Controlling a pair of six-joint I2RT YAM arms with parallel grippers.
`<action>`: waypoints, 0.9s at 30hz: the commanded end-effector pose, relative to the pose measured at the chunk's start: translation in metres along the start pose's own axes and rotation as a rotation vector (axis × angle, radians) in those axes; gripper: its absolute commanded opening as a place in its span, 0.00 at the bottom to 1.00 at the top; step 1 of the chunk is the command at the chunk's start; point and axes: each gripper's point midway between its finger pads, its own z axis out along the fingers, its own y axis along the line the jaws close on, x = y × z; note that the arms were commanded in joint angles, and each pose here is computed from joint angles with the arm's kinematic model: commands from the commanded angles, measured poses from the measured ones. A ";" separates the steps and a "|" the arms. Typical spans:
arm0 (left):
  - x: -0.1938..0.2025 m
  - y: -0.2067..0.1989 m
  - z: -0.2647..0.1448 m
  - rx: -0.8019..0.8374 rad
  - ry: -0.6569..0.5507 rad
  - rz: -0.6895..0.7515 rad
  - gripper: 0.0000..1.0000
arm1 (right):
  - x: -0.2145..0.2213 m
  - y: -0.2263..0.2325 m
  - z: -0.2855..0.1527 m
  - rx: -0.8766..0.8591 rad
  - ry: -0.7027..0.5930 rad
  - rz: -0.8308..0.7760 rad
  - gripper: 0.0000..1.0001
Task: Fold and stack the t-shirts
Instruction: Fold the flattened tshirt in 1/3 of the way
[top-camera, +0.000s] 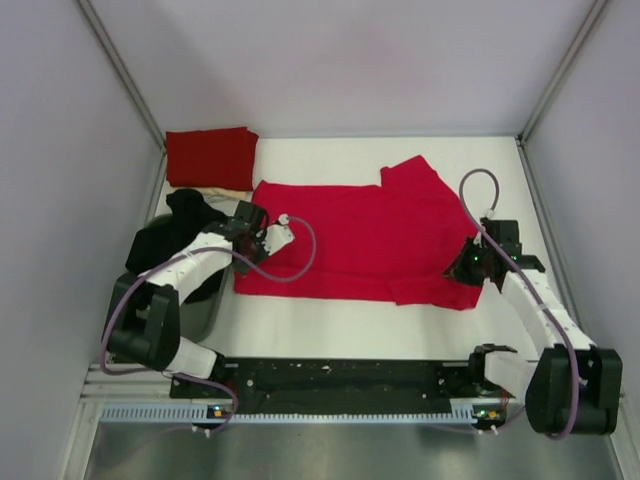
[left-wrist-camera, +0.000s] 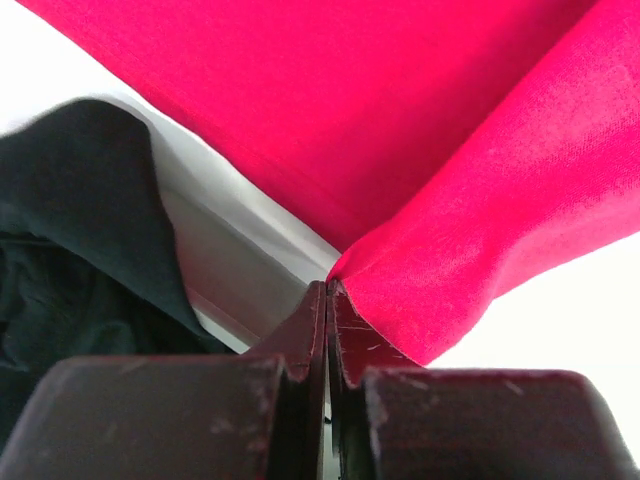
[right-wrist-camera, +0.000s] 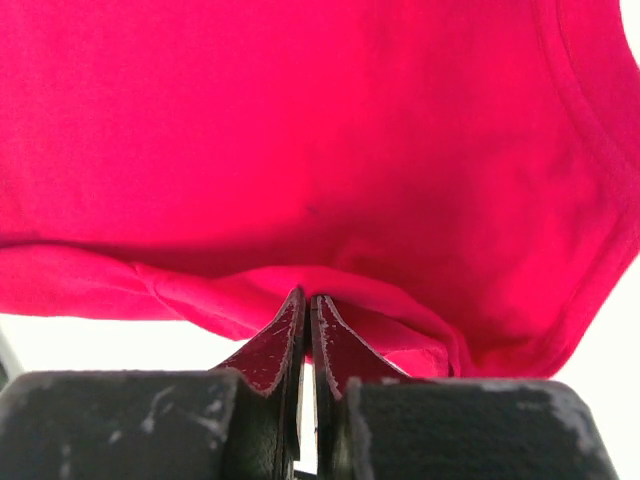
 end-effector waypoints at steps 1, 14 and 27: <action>-0.030 0.033 0.007 -0.095 -0.054 -0.051 0.00 | -0.051 0.015 0.015 -0.020 -0.093 -0.140 0.00; -0.049 0.064 0.032 -0.174 -0.018 -0.071 0.00 | -0.087 0.005 0.052 0.075 -0.038 -0.250 0.00; -0.054 0.072 0.047 -0.189 0.002 -0.047 0.00 | -0.105 0.002 0.074 0.113 -0.006 -0.278 0.12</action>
